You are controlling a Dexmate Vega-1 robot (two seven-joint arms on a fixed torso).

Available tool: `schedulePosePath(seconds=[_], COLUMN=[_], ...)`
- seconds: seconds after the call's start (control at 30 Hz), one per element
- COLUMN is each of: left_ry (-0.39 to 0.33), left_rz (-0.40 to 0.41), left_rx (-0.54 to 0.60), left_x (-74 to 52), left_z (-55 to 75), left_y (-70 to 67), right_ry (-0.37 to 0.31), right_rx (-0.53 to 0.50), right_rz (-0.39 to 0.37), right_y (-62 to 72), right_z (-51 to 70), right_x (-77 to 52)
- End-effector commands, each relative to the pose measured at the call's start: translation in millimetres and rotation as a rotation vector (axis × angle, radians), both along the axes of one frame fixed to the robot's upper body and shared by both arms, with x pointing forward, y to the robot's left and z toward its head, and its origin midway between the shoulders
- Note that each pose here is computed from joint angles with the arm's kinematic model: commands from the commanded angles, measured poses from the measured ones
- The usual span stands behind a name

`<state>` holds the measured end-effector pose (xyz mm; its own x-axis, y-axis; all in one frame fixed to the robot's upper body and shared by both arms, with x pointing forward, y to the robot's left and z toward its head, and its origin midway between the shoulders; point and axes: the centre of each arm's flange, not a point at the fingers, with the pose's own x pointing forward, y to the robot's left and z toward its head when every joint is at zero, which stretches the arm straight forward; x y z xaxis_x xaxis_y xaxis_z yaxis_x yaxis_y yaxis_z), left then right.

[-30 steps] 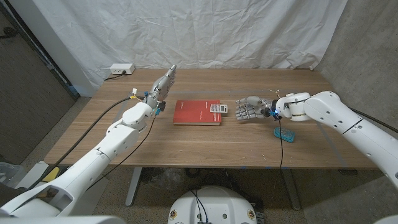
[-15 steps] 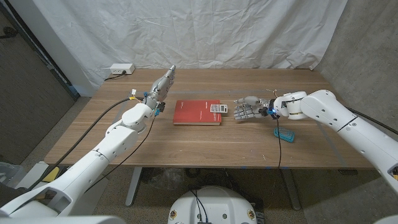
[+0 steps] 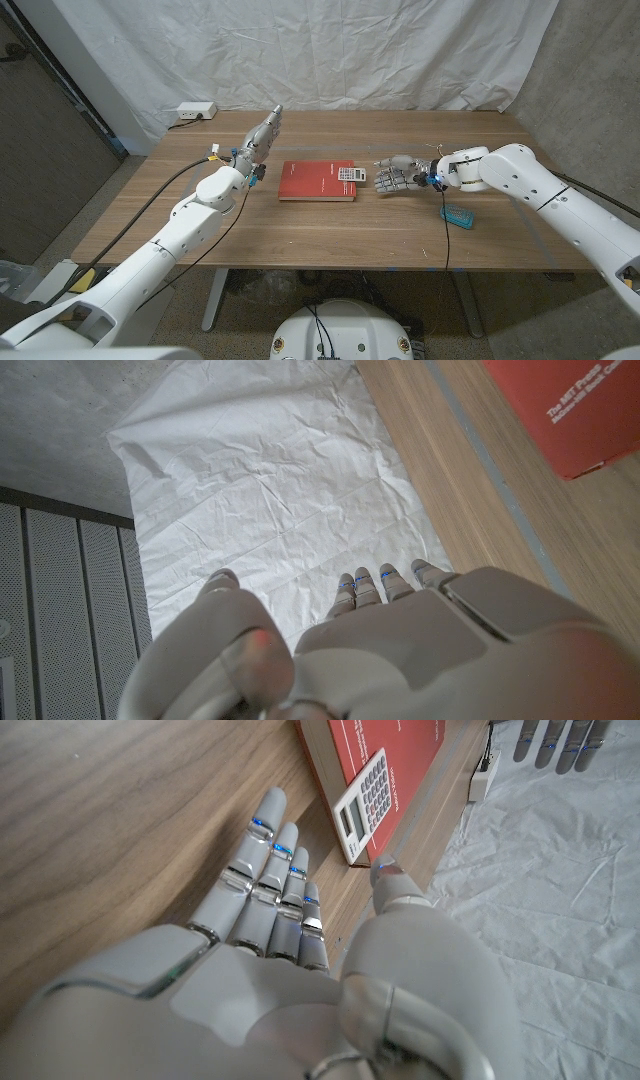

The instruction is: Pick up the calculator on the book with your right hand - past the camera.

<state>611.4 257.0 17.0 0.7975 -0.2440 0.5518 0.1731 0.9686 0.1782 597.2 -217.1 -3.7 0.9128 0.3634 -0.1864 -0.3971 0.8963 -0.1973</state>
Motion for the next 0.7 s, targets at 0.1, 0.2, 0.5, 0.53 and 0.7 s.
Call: schedulePosePath(seconds=[0.1, 0.2, 0.5, 0.53, 0.7], left_ry=[-0.006, -0.004, -0.002, -0.002, -0.004], left_rz=[0.0, 0.003, 0.0, -0.001, -0.006], left_rx=[-0.013, -0.014, -0.016, -0.017, -0.014], left_x=[-2.4, -2.6, -1.6, -1.5, -0.5], left_z=[-4.4, -5.1, -4.4, -4.2, -2.2], left_y=[2.2, 2.6, 3.0, 3.0, 2.0], right_ry=[0.003, 0.011, 0.014, 0.013, 0.009], right_rx=[-0.04, -0.05, -0.074, -0.077, -0.076], right_rz=[-0.028, -0.026, -0.035, -0.037, -0.041], right_y=[13.6, 16.4, 21.4, 21.8, 24.1], right_z=[3.6, 4.1, 5.8, 6.1, 7.6], right_x=[-1.1, -0.1, -0.8, -0.9, -1.7])
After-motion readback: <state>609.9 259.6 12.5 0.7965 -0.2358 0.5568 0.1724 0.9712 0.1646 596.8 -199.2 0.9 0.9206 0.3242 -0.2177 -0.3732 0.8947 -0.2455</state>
